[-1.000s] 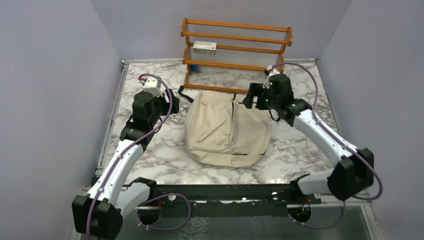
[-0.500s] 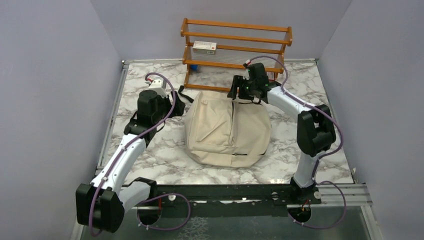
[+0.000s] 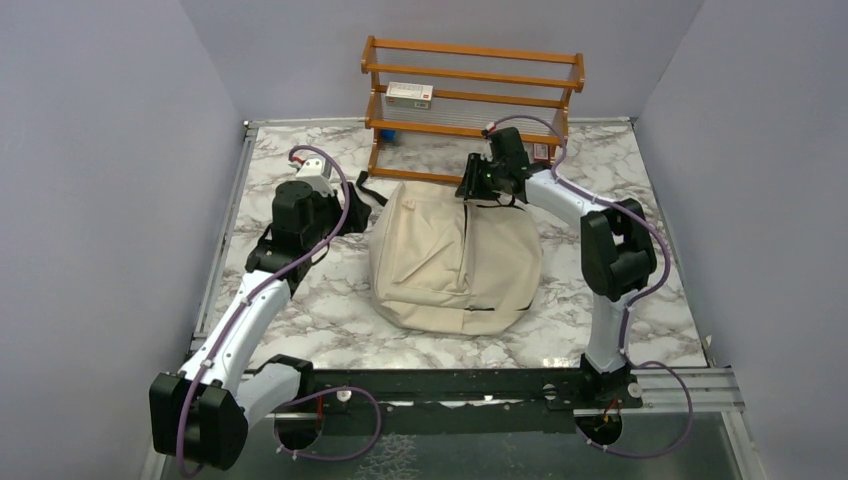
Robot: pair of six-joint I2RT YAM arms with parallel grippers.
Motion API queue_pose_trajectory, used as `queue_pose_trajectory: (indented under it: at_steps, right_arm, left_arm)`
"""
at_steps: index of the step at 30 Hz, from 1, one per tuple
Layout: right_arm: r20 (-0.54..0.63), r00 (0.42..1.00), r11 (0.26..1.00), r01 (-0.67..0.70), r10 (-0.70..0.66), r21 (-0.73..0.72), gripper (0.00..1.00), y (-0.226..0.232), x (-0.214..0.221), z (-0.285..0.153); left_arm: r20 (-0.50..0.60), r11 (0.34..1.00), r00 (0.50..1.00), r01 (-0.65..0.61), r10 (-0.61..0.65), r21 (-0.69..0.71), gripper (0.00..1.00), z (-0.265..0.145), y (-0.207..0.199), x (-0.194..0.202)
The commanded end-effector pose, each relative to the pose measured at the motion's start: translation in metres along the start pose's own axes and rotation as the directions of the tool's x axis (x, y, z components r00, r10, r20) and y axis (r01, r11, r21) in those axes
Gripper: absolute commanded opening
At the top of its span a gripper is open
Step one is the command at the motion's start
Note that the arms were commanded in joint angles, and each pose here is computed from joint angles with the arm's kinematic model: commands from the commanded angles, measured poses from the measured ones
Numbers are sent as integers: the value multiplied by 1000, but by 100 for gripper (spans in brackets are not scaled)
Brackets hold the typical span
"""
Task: Pack the student bag
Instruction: Unzip the student bag at the center of the board.
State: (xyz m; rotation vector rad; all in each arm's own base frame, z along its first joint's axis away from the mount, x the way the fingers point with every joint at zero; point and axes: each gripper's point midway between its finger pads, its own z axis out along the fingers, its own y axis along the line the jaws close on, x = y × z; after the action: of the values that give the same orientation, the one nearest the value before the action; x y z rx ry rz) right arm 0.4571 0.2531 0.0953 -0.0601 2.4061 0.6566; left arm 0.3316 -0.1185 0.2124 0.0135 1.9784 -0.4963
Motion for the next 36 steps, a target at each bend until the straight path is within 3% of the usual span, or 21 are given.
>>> queue_pose_trajectory:
  at_steps: [1, 9, 21, 30, 36]
  right_arm:
    - [41, 999, 999, -7, 9, -49, 35, 6, -15, 5]
    - [94, 995, 996, 34, -27, -81, 1, 16, -29, -5]
    - [175, 972, 943, 201, -158, -265, 1, 54, -27, -54]
    - [146, 963, 826, 271, -229, -494, 0, 85, 14, -92]
    - [124, 957, 740, 282, -262, -611, 1, 94, 47, -110]
  left_arm:
    - [23, 999, 1000, -5, 4, 39, 77, -7, -10, -8]
    - [27, 999, 1000, 1, -3, 39, 77, -10, -11, -10]
    - [1, 992, 999, 42, -43, 119, 77, -5, -31, -24]
    - [-70, 975, 996, 66, -52, 213, 77, 17, -68, -11]
    - [-115, 974, 991, 96, -74, 206, 76, 40, -88, 10]
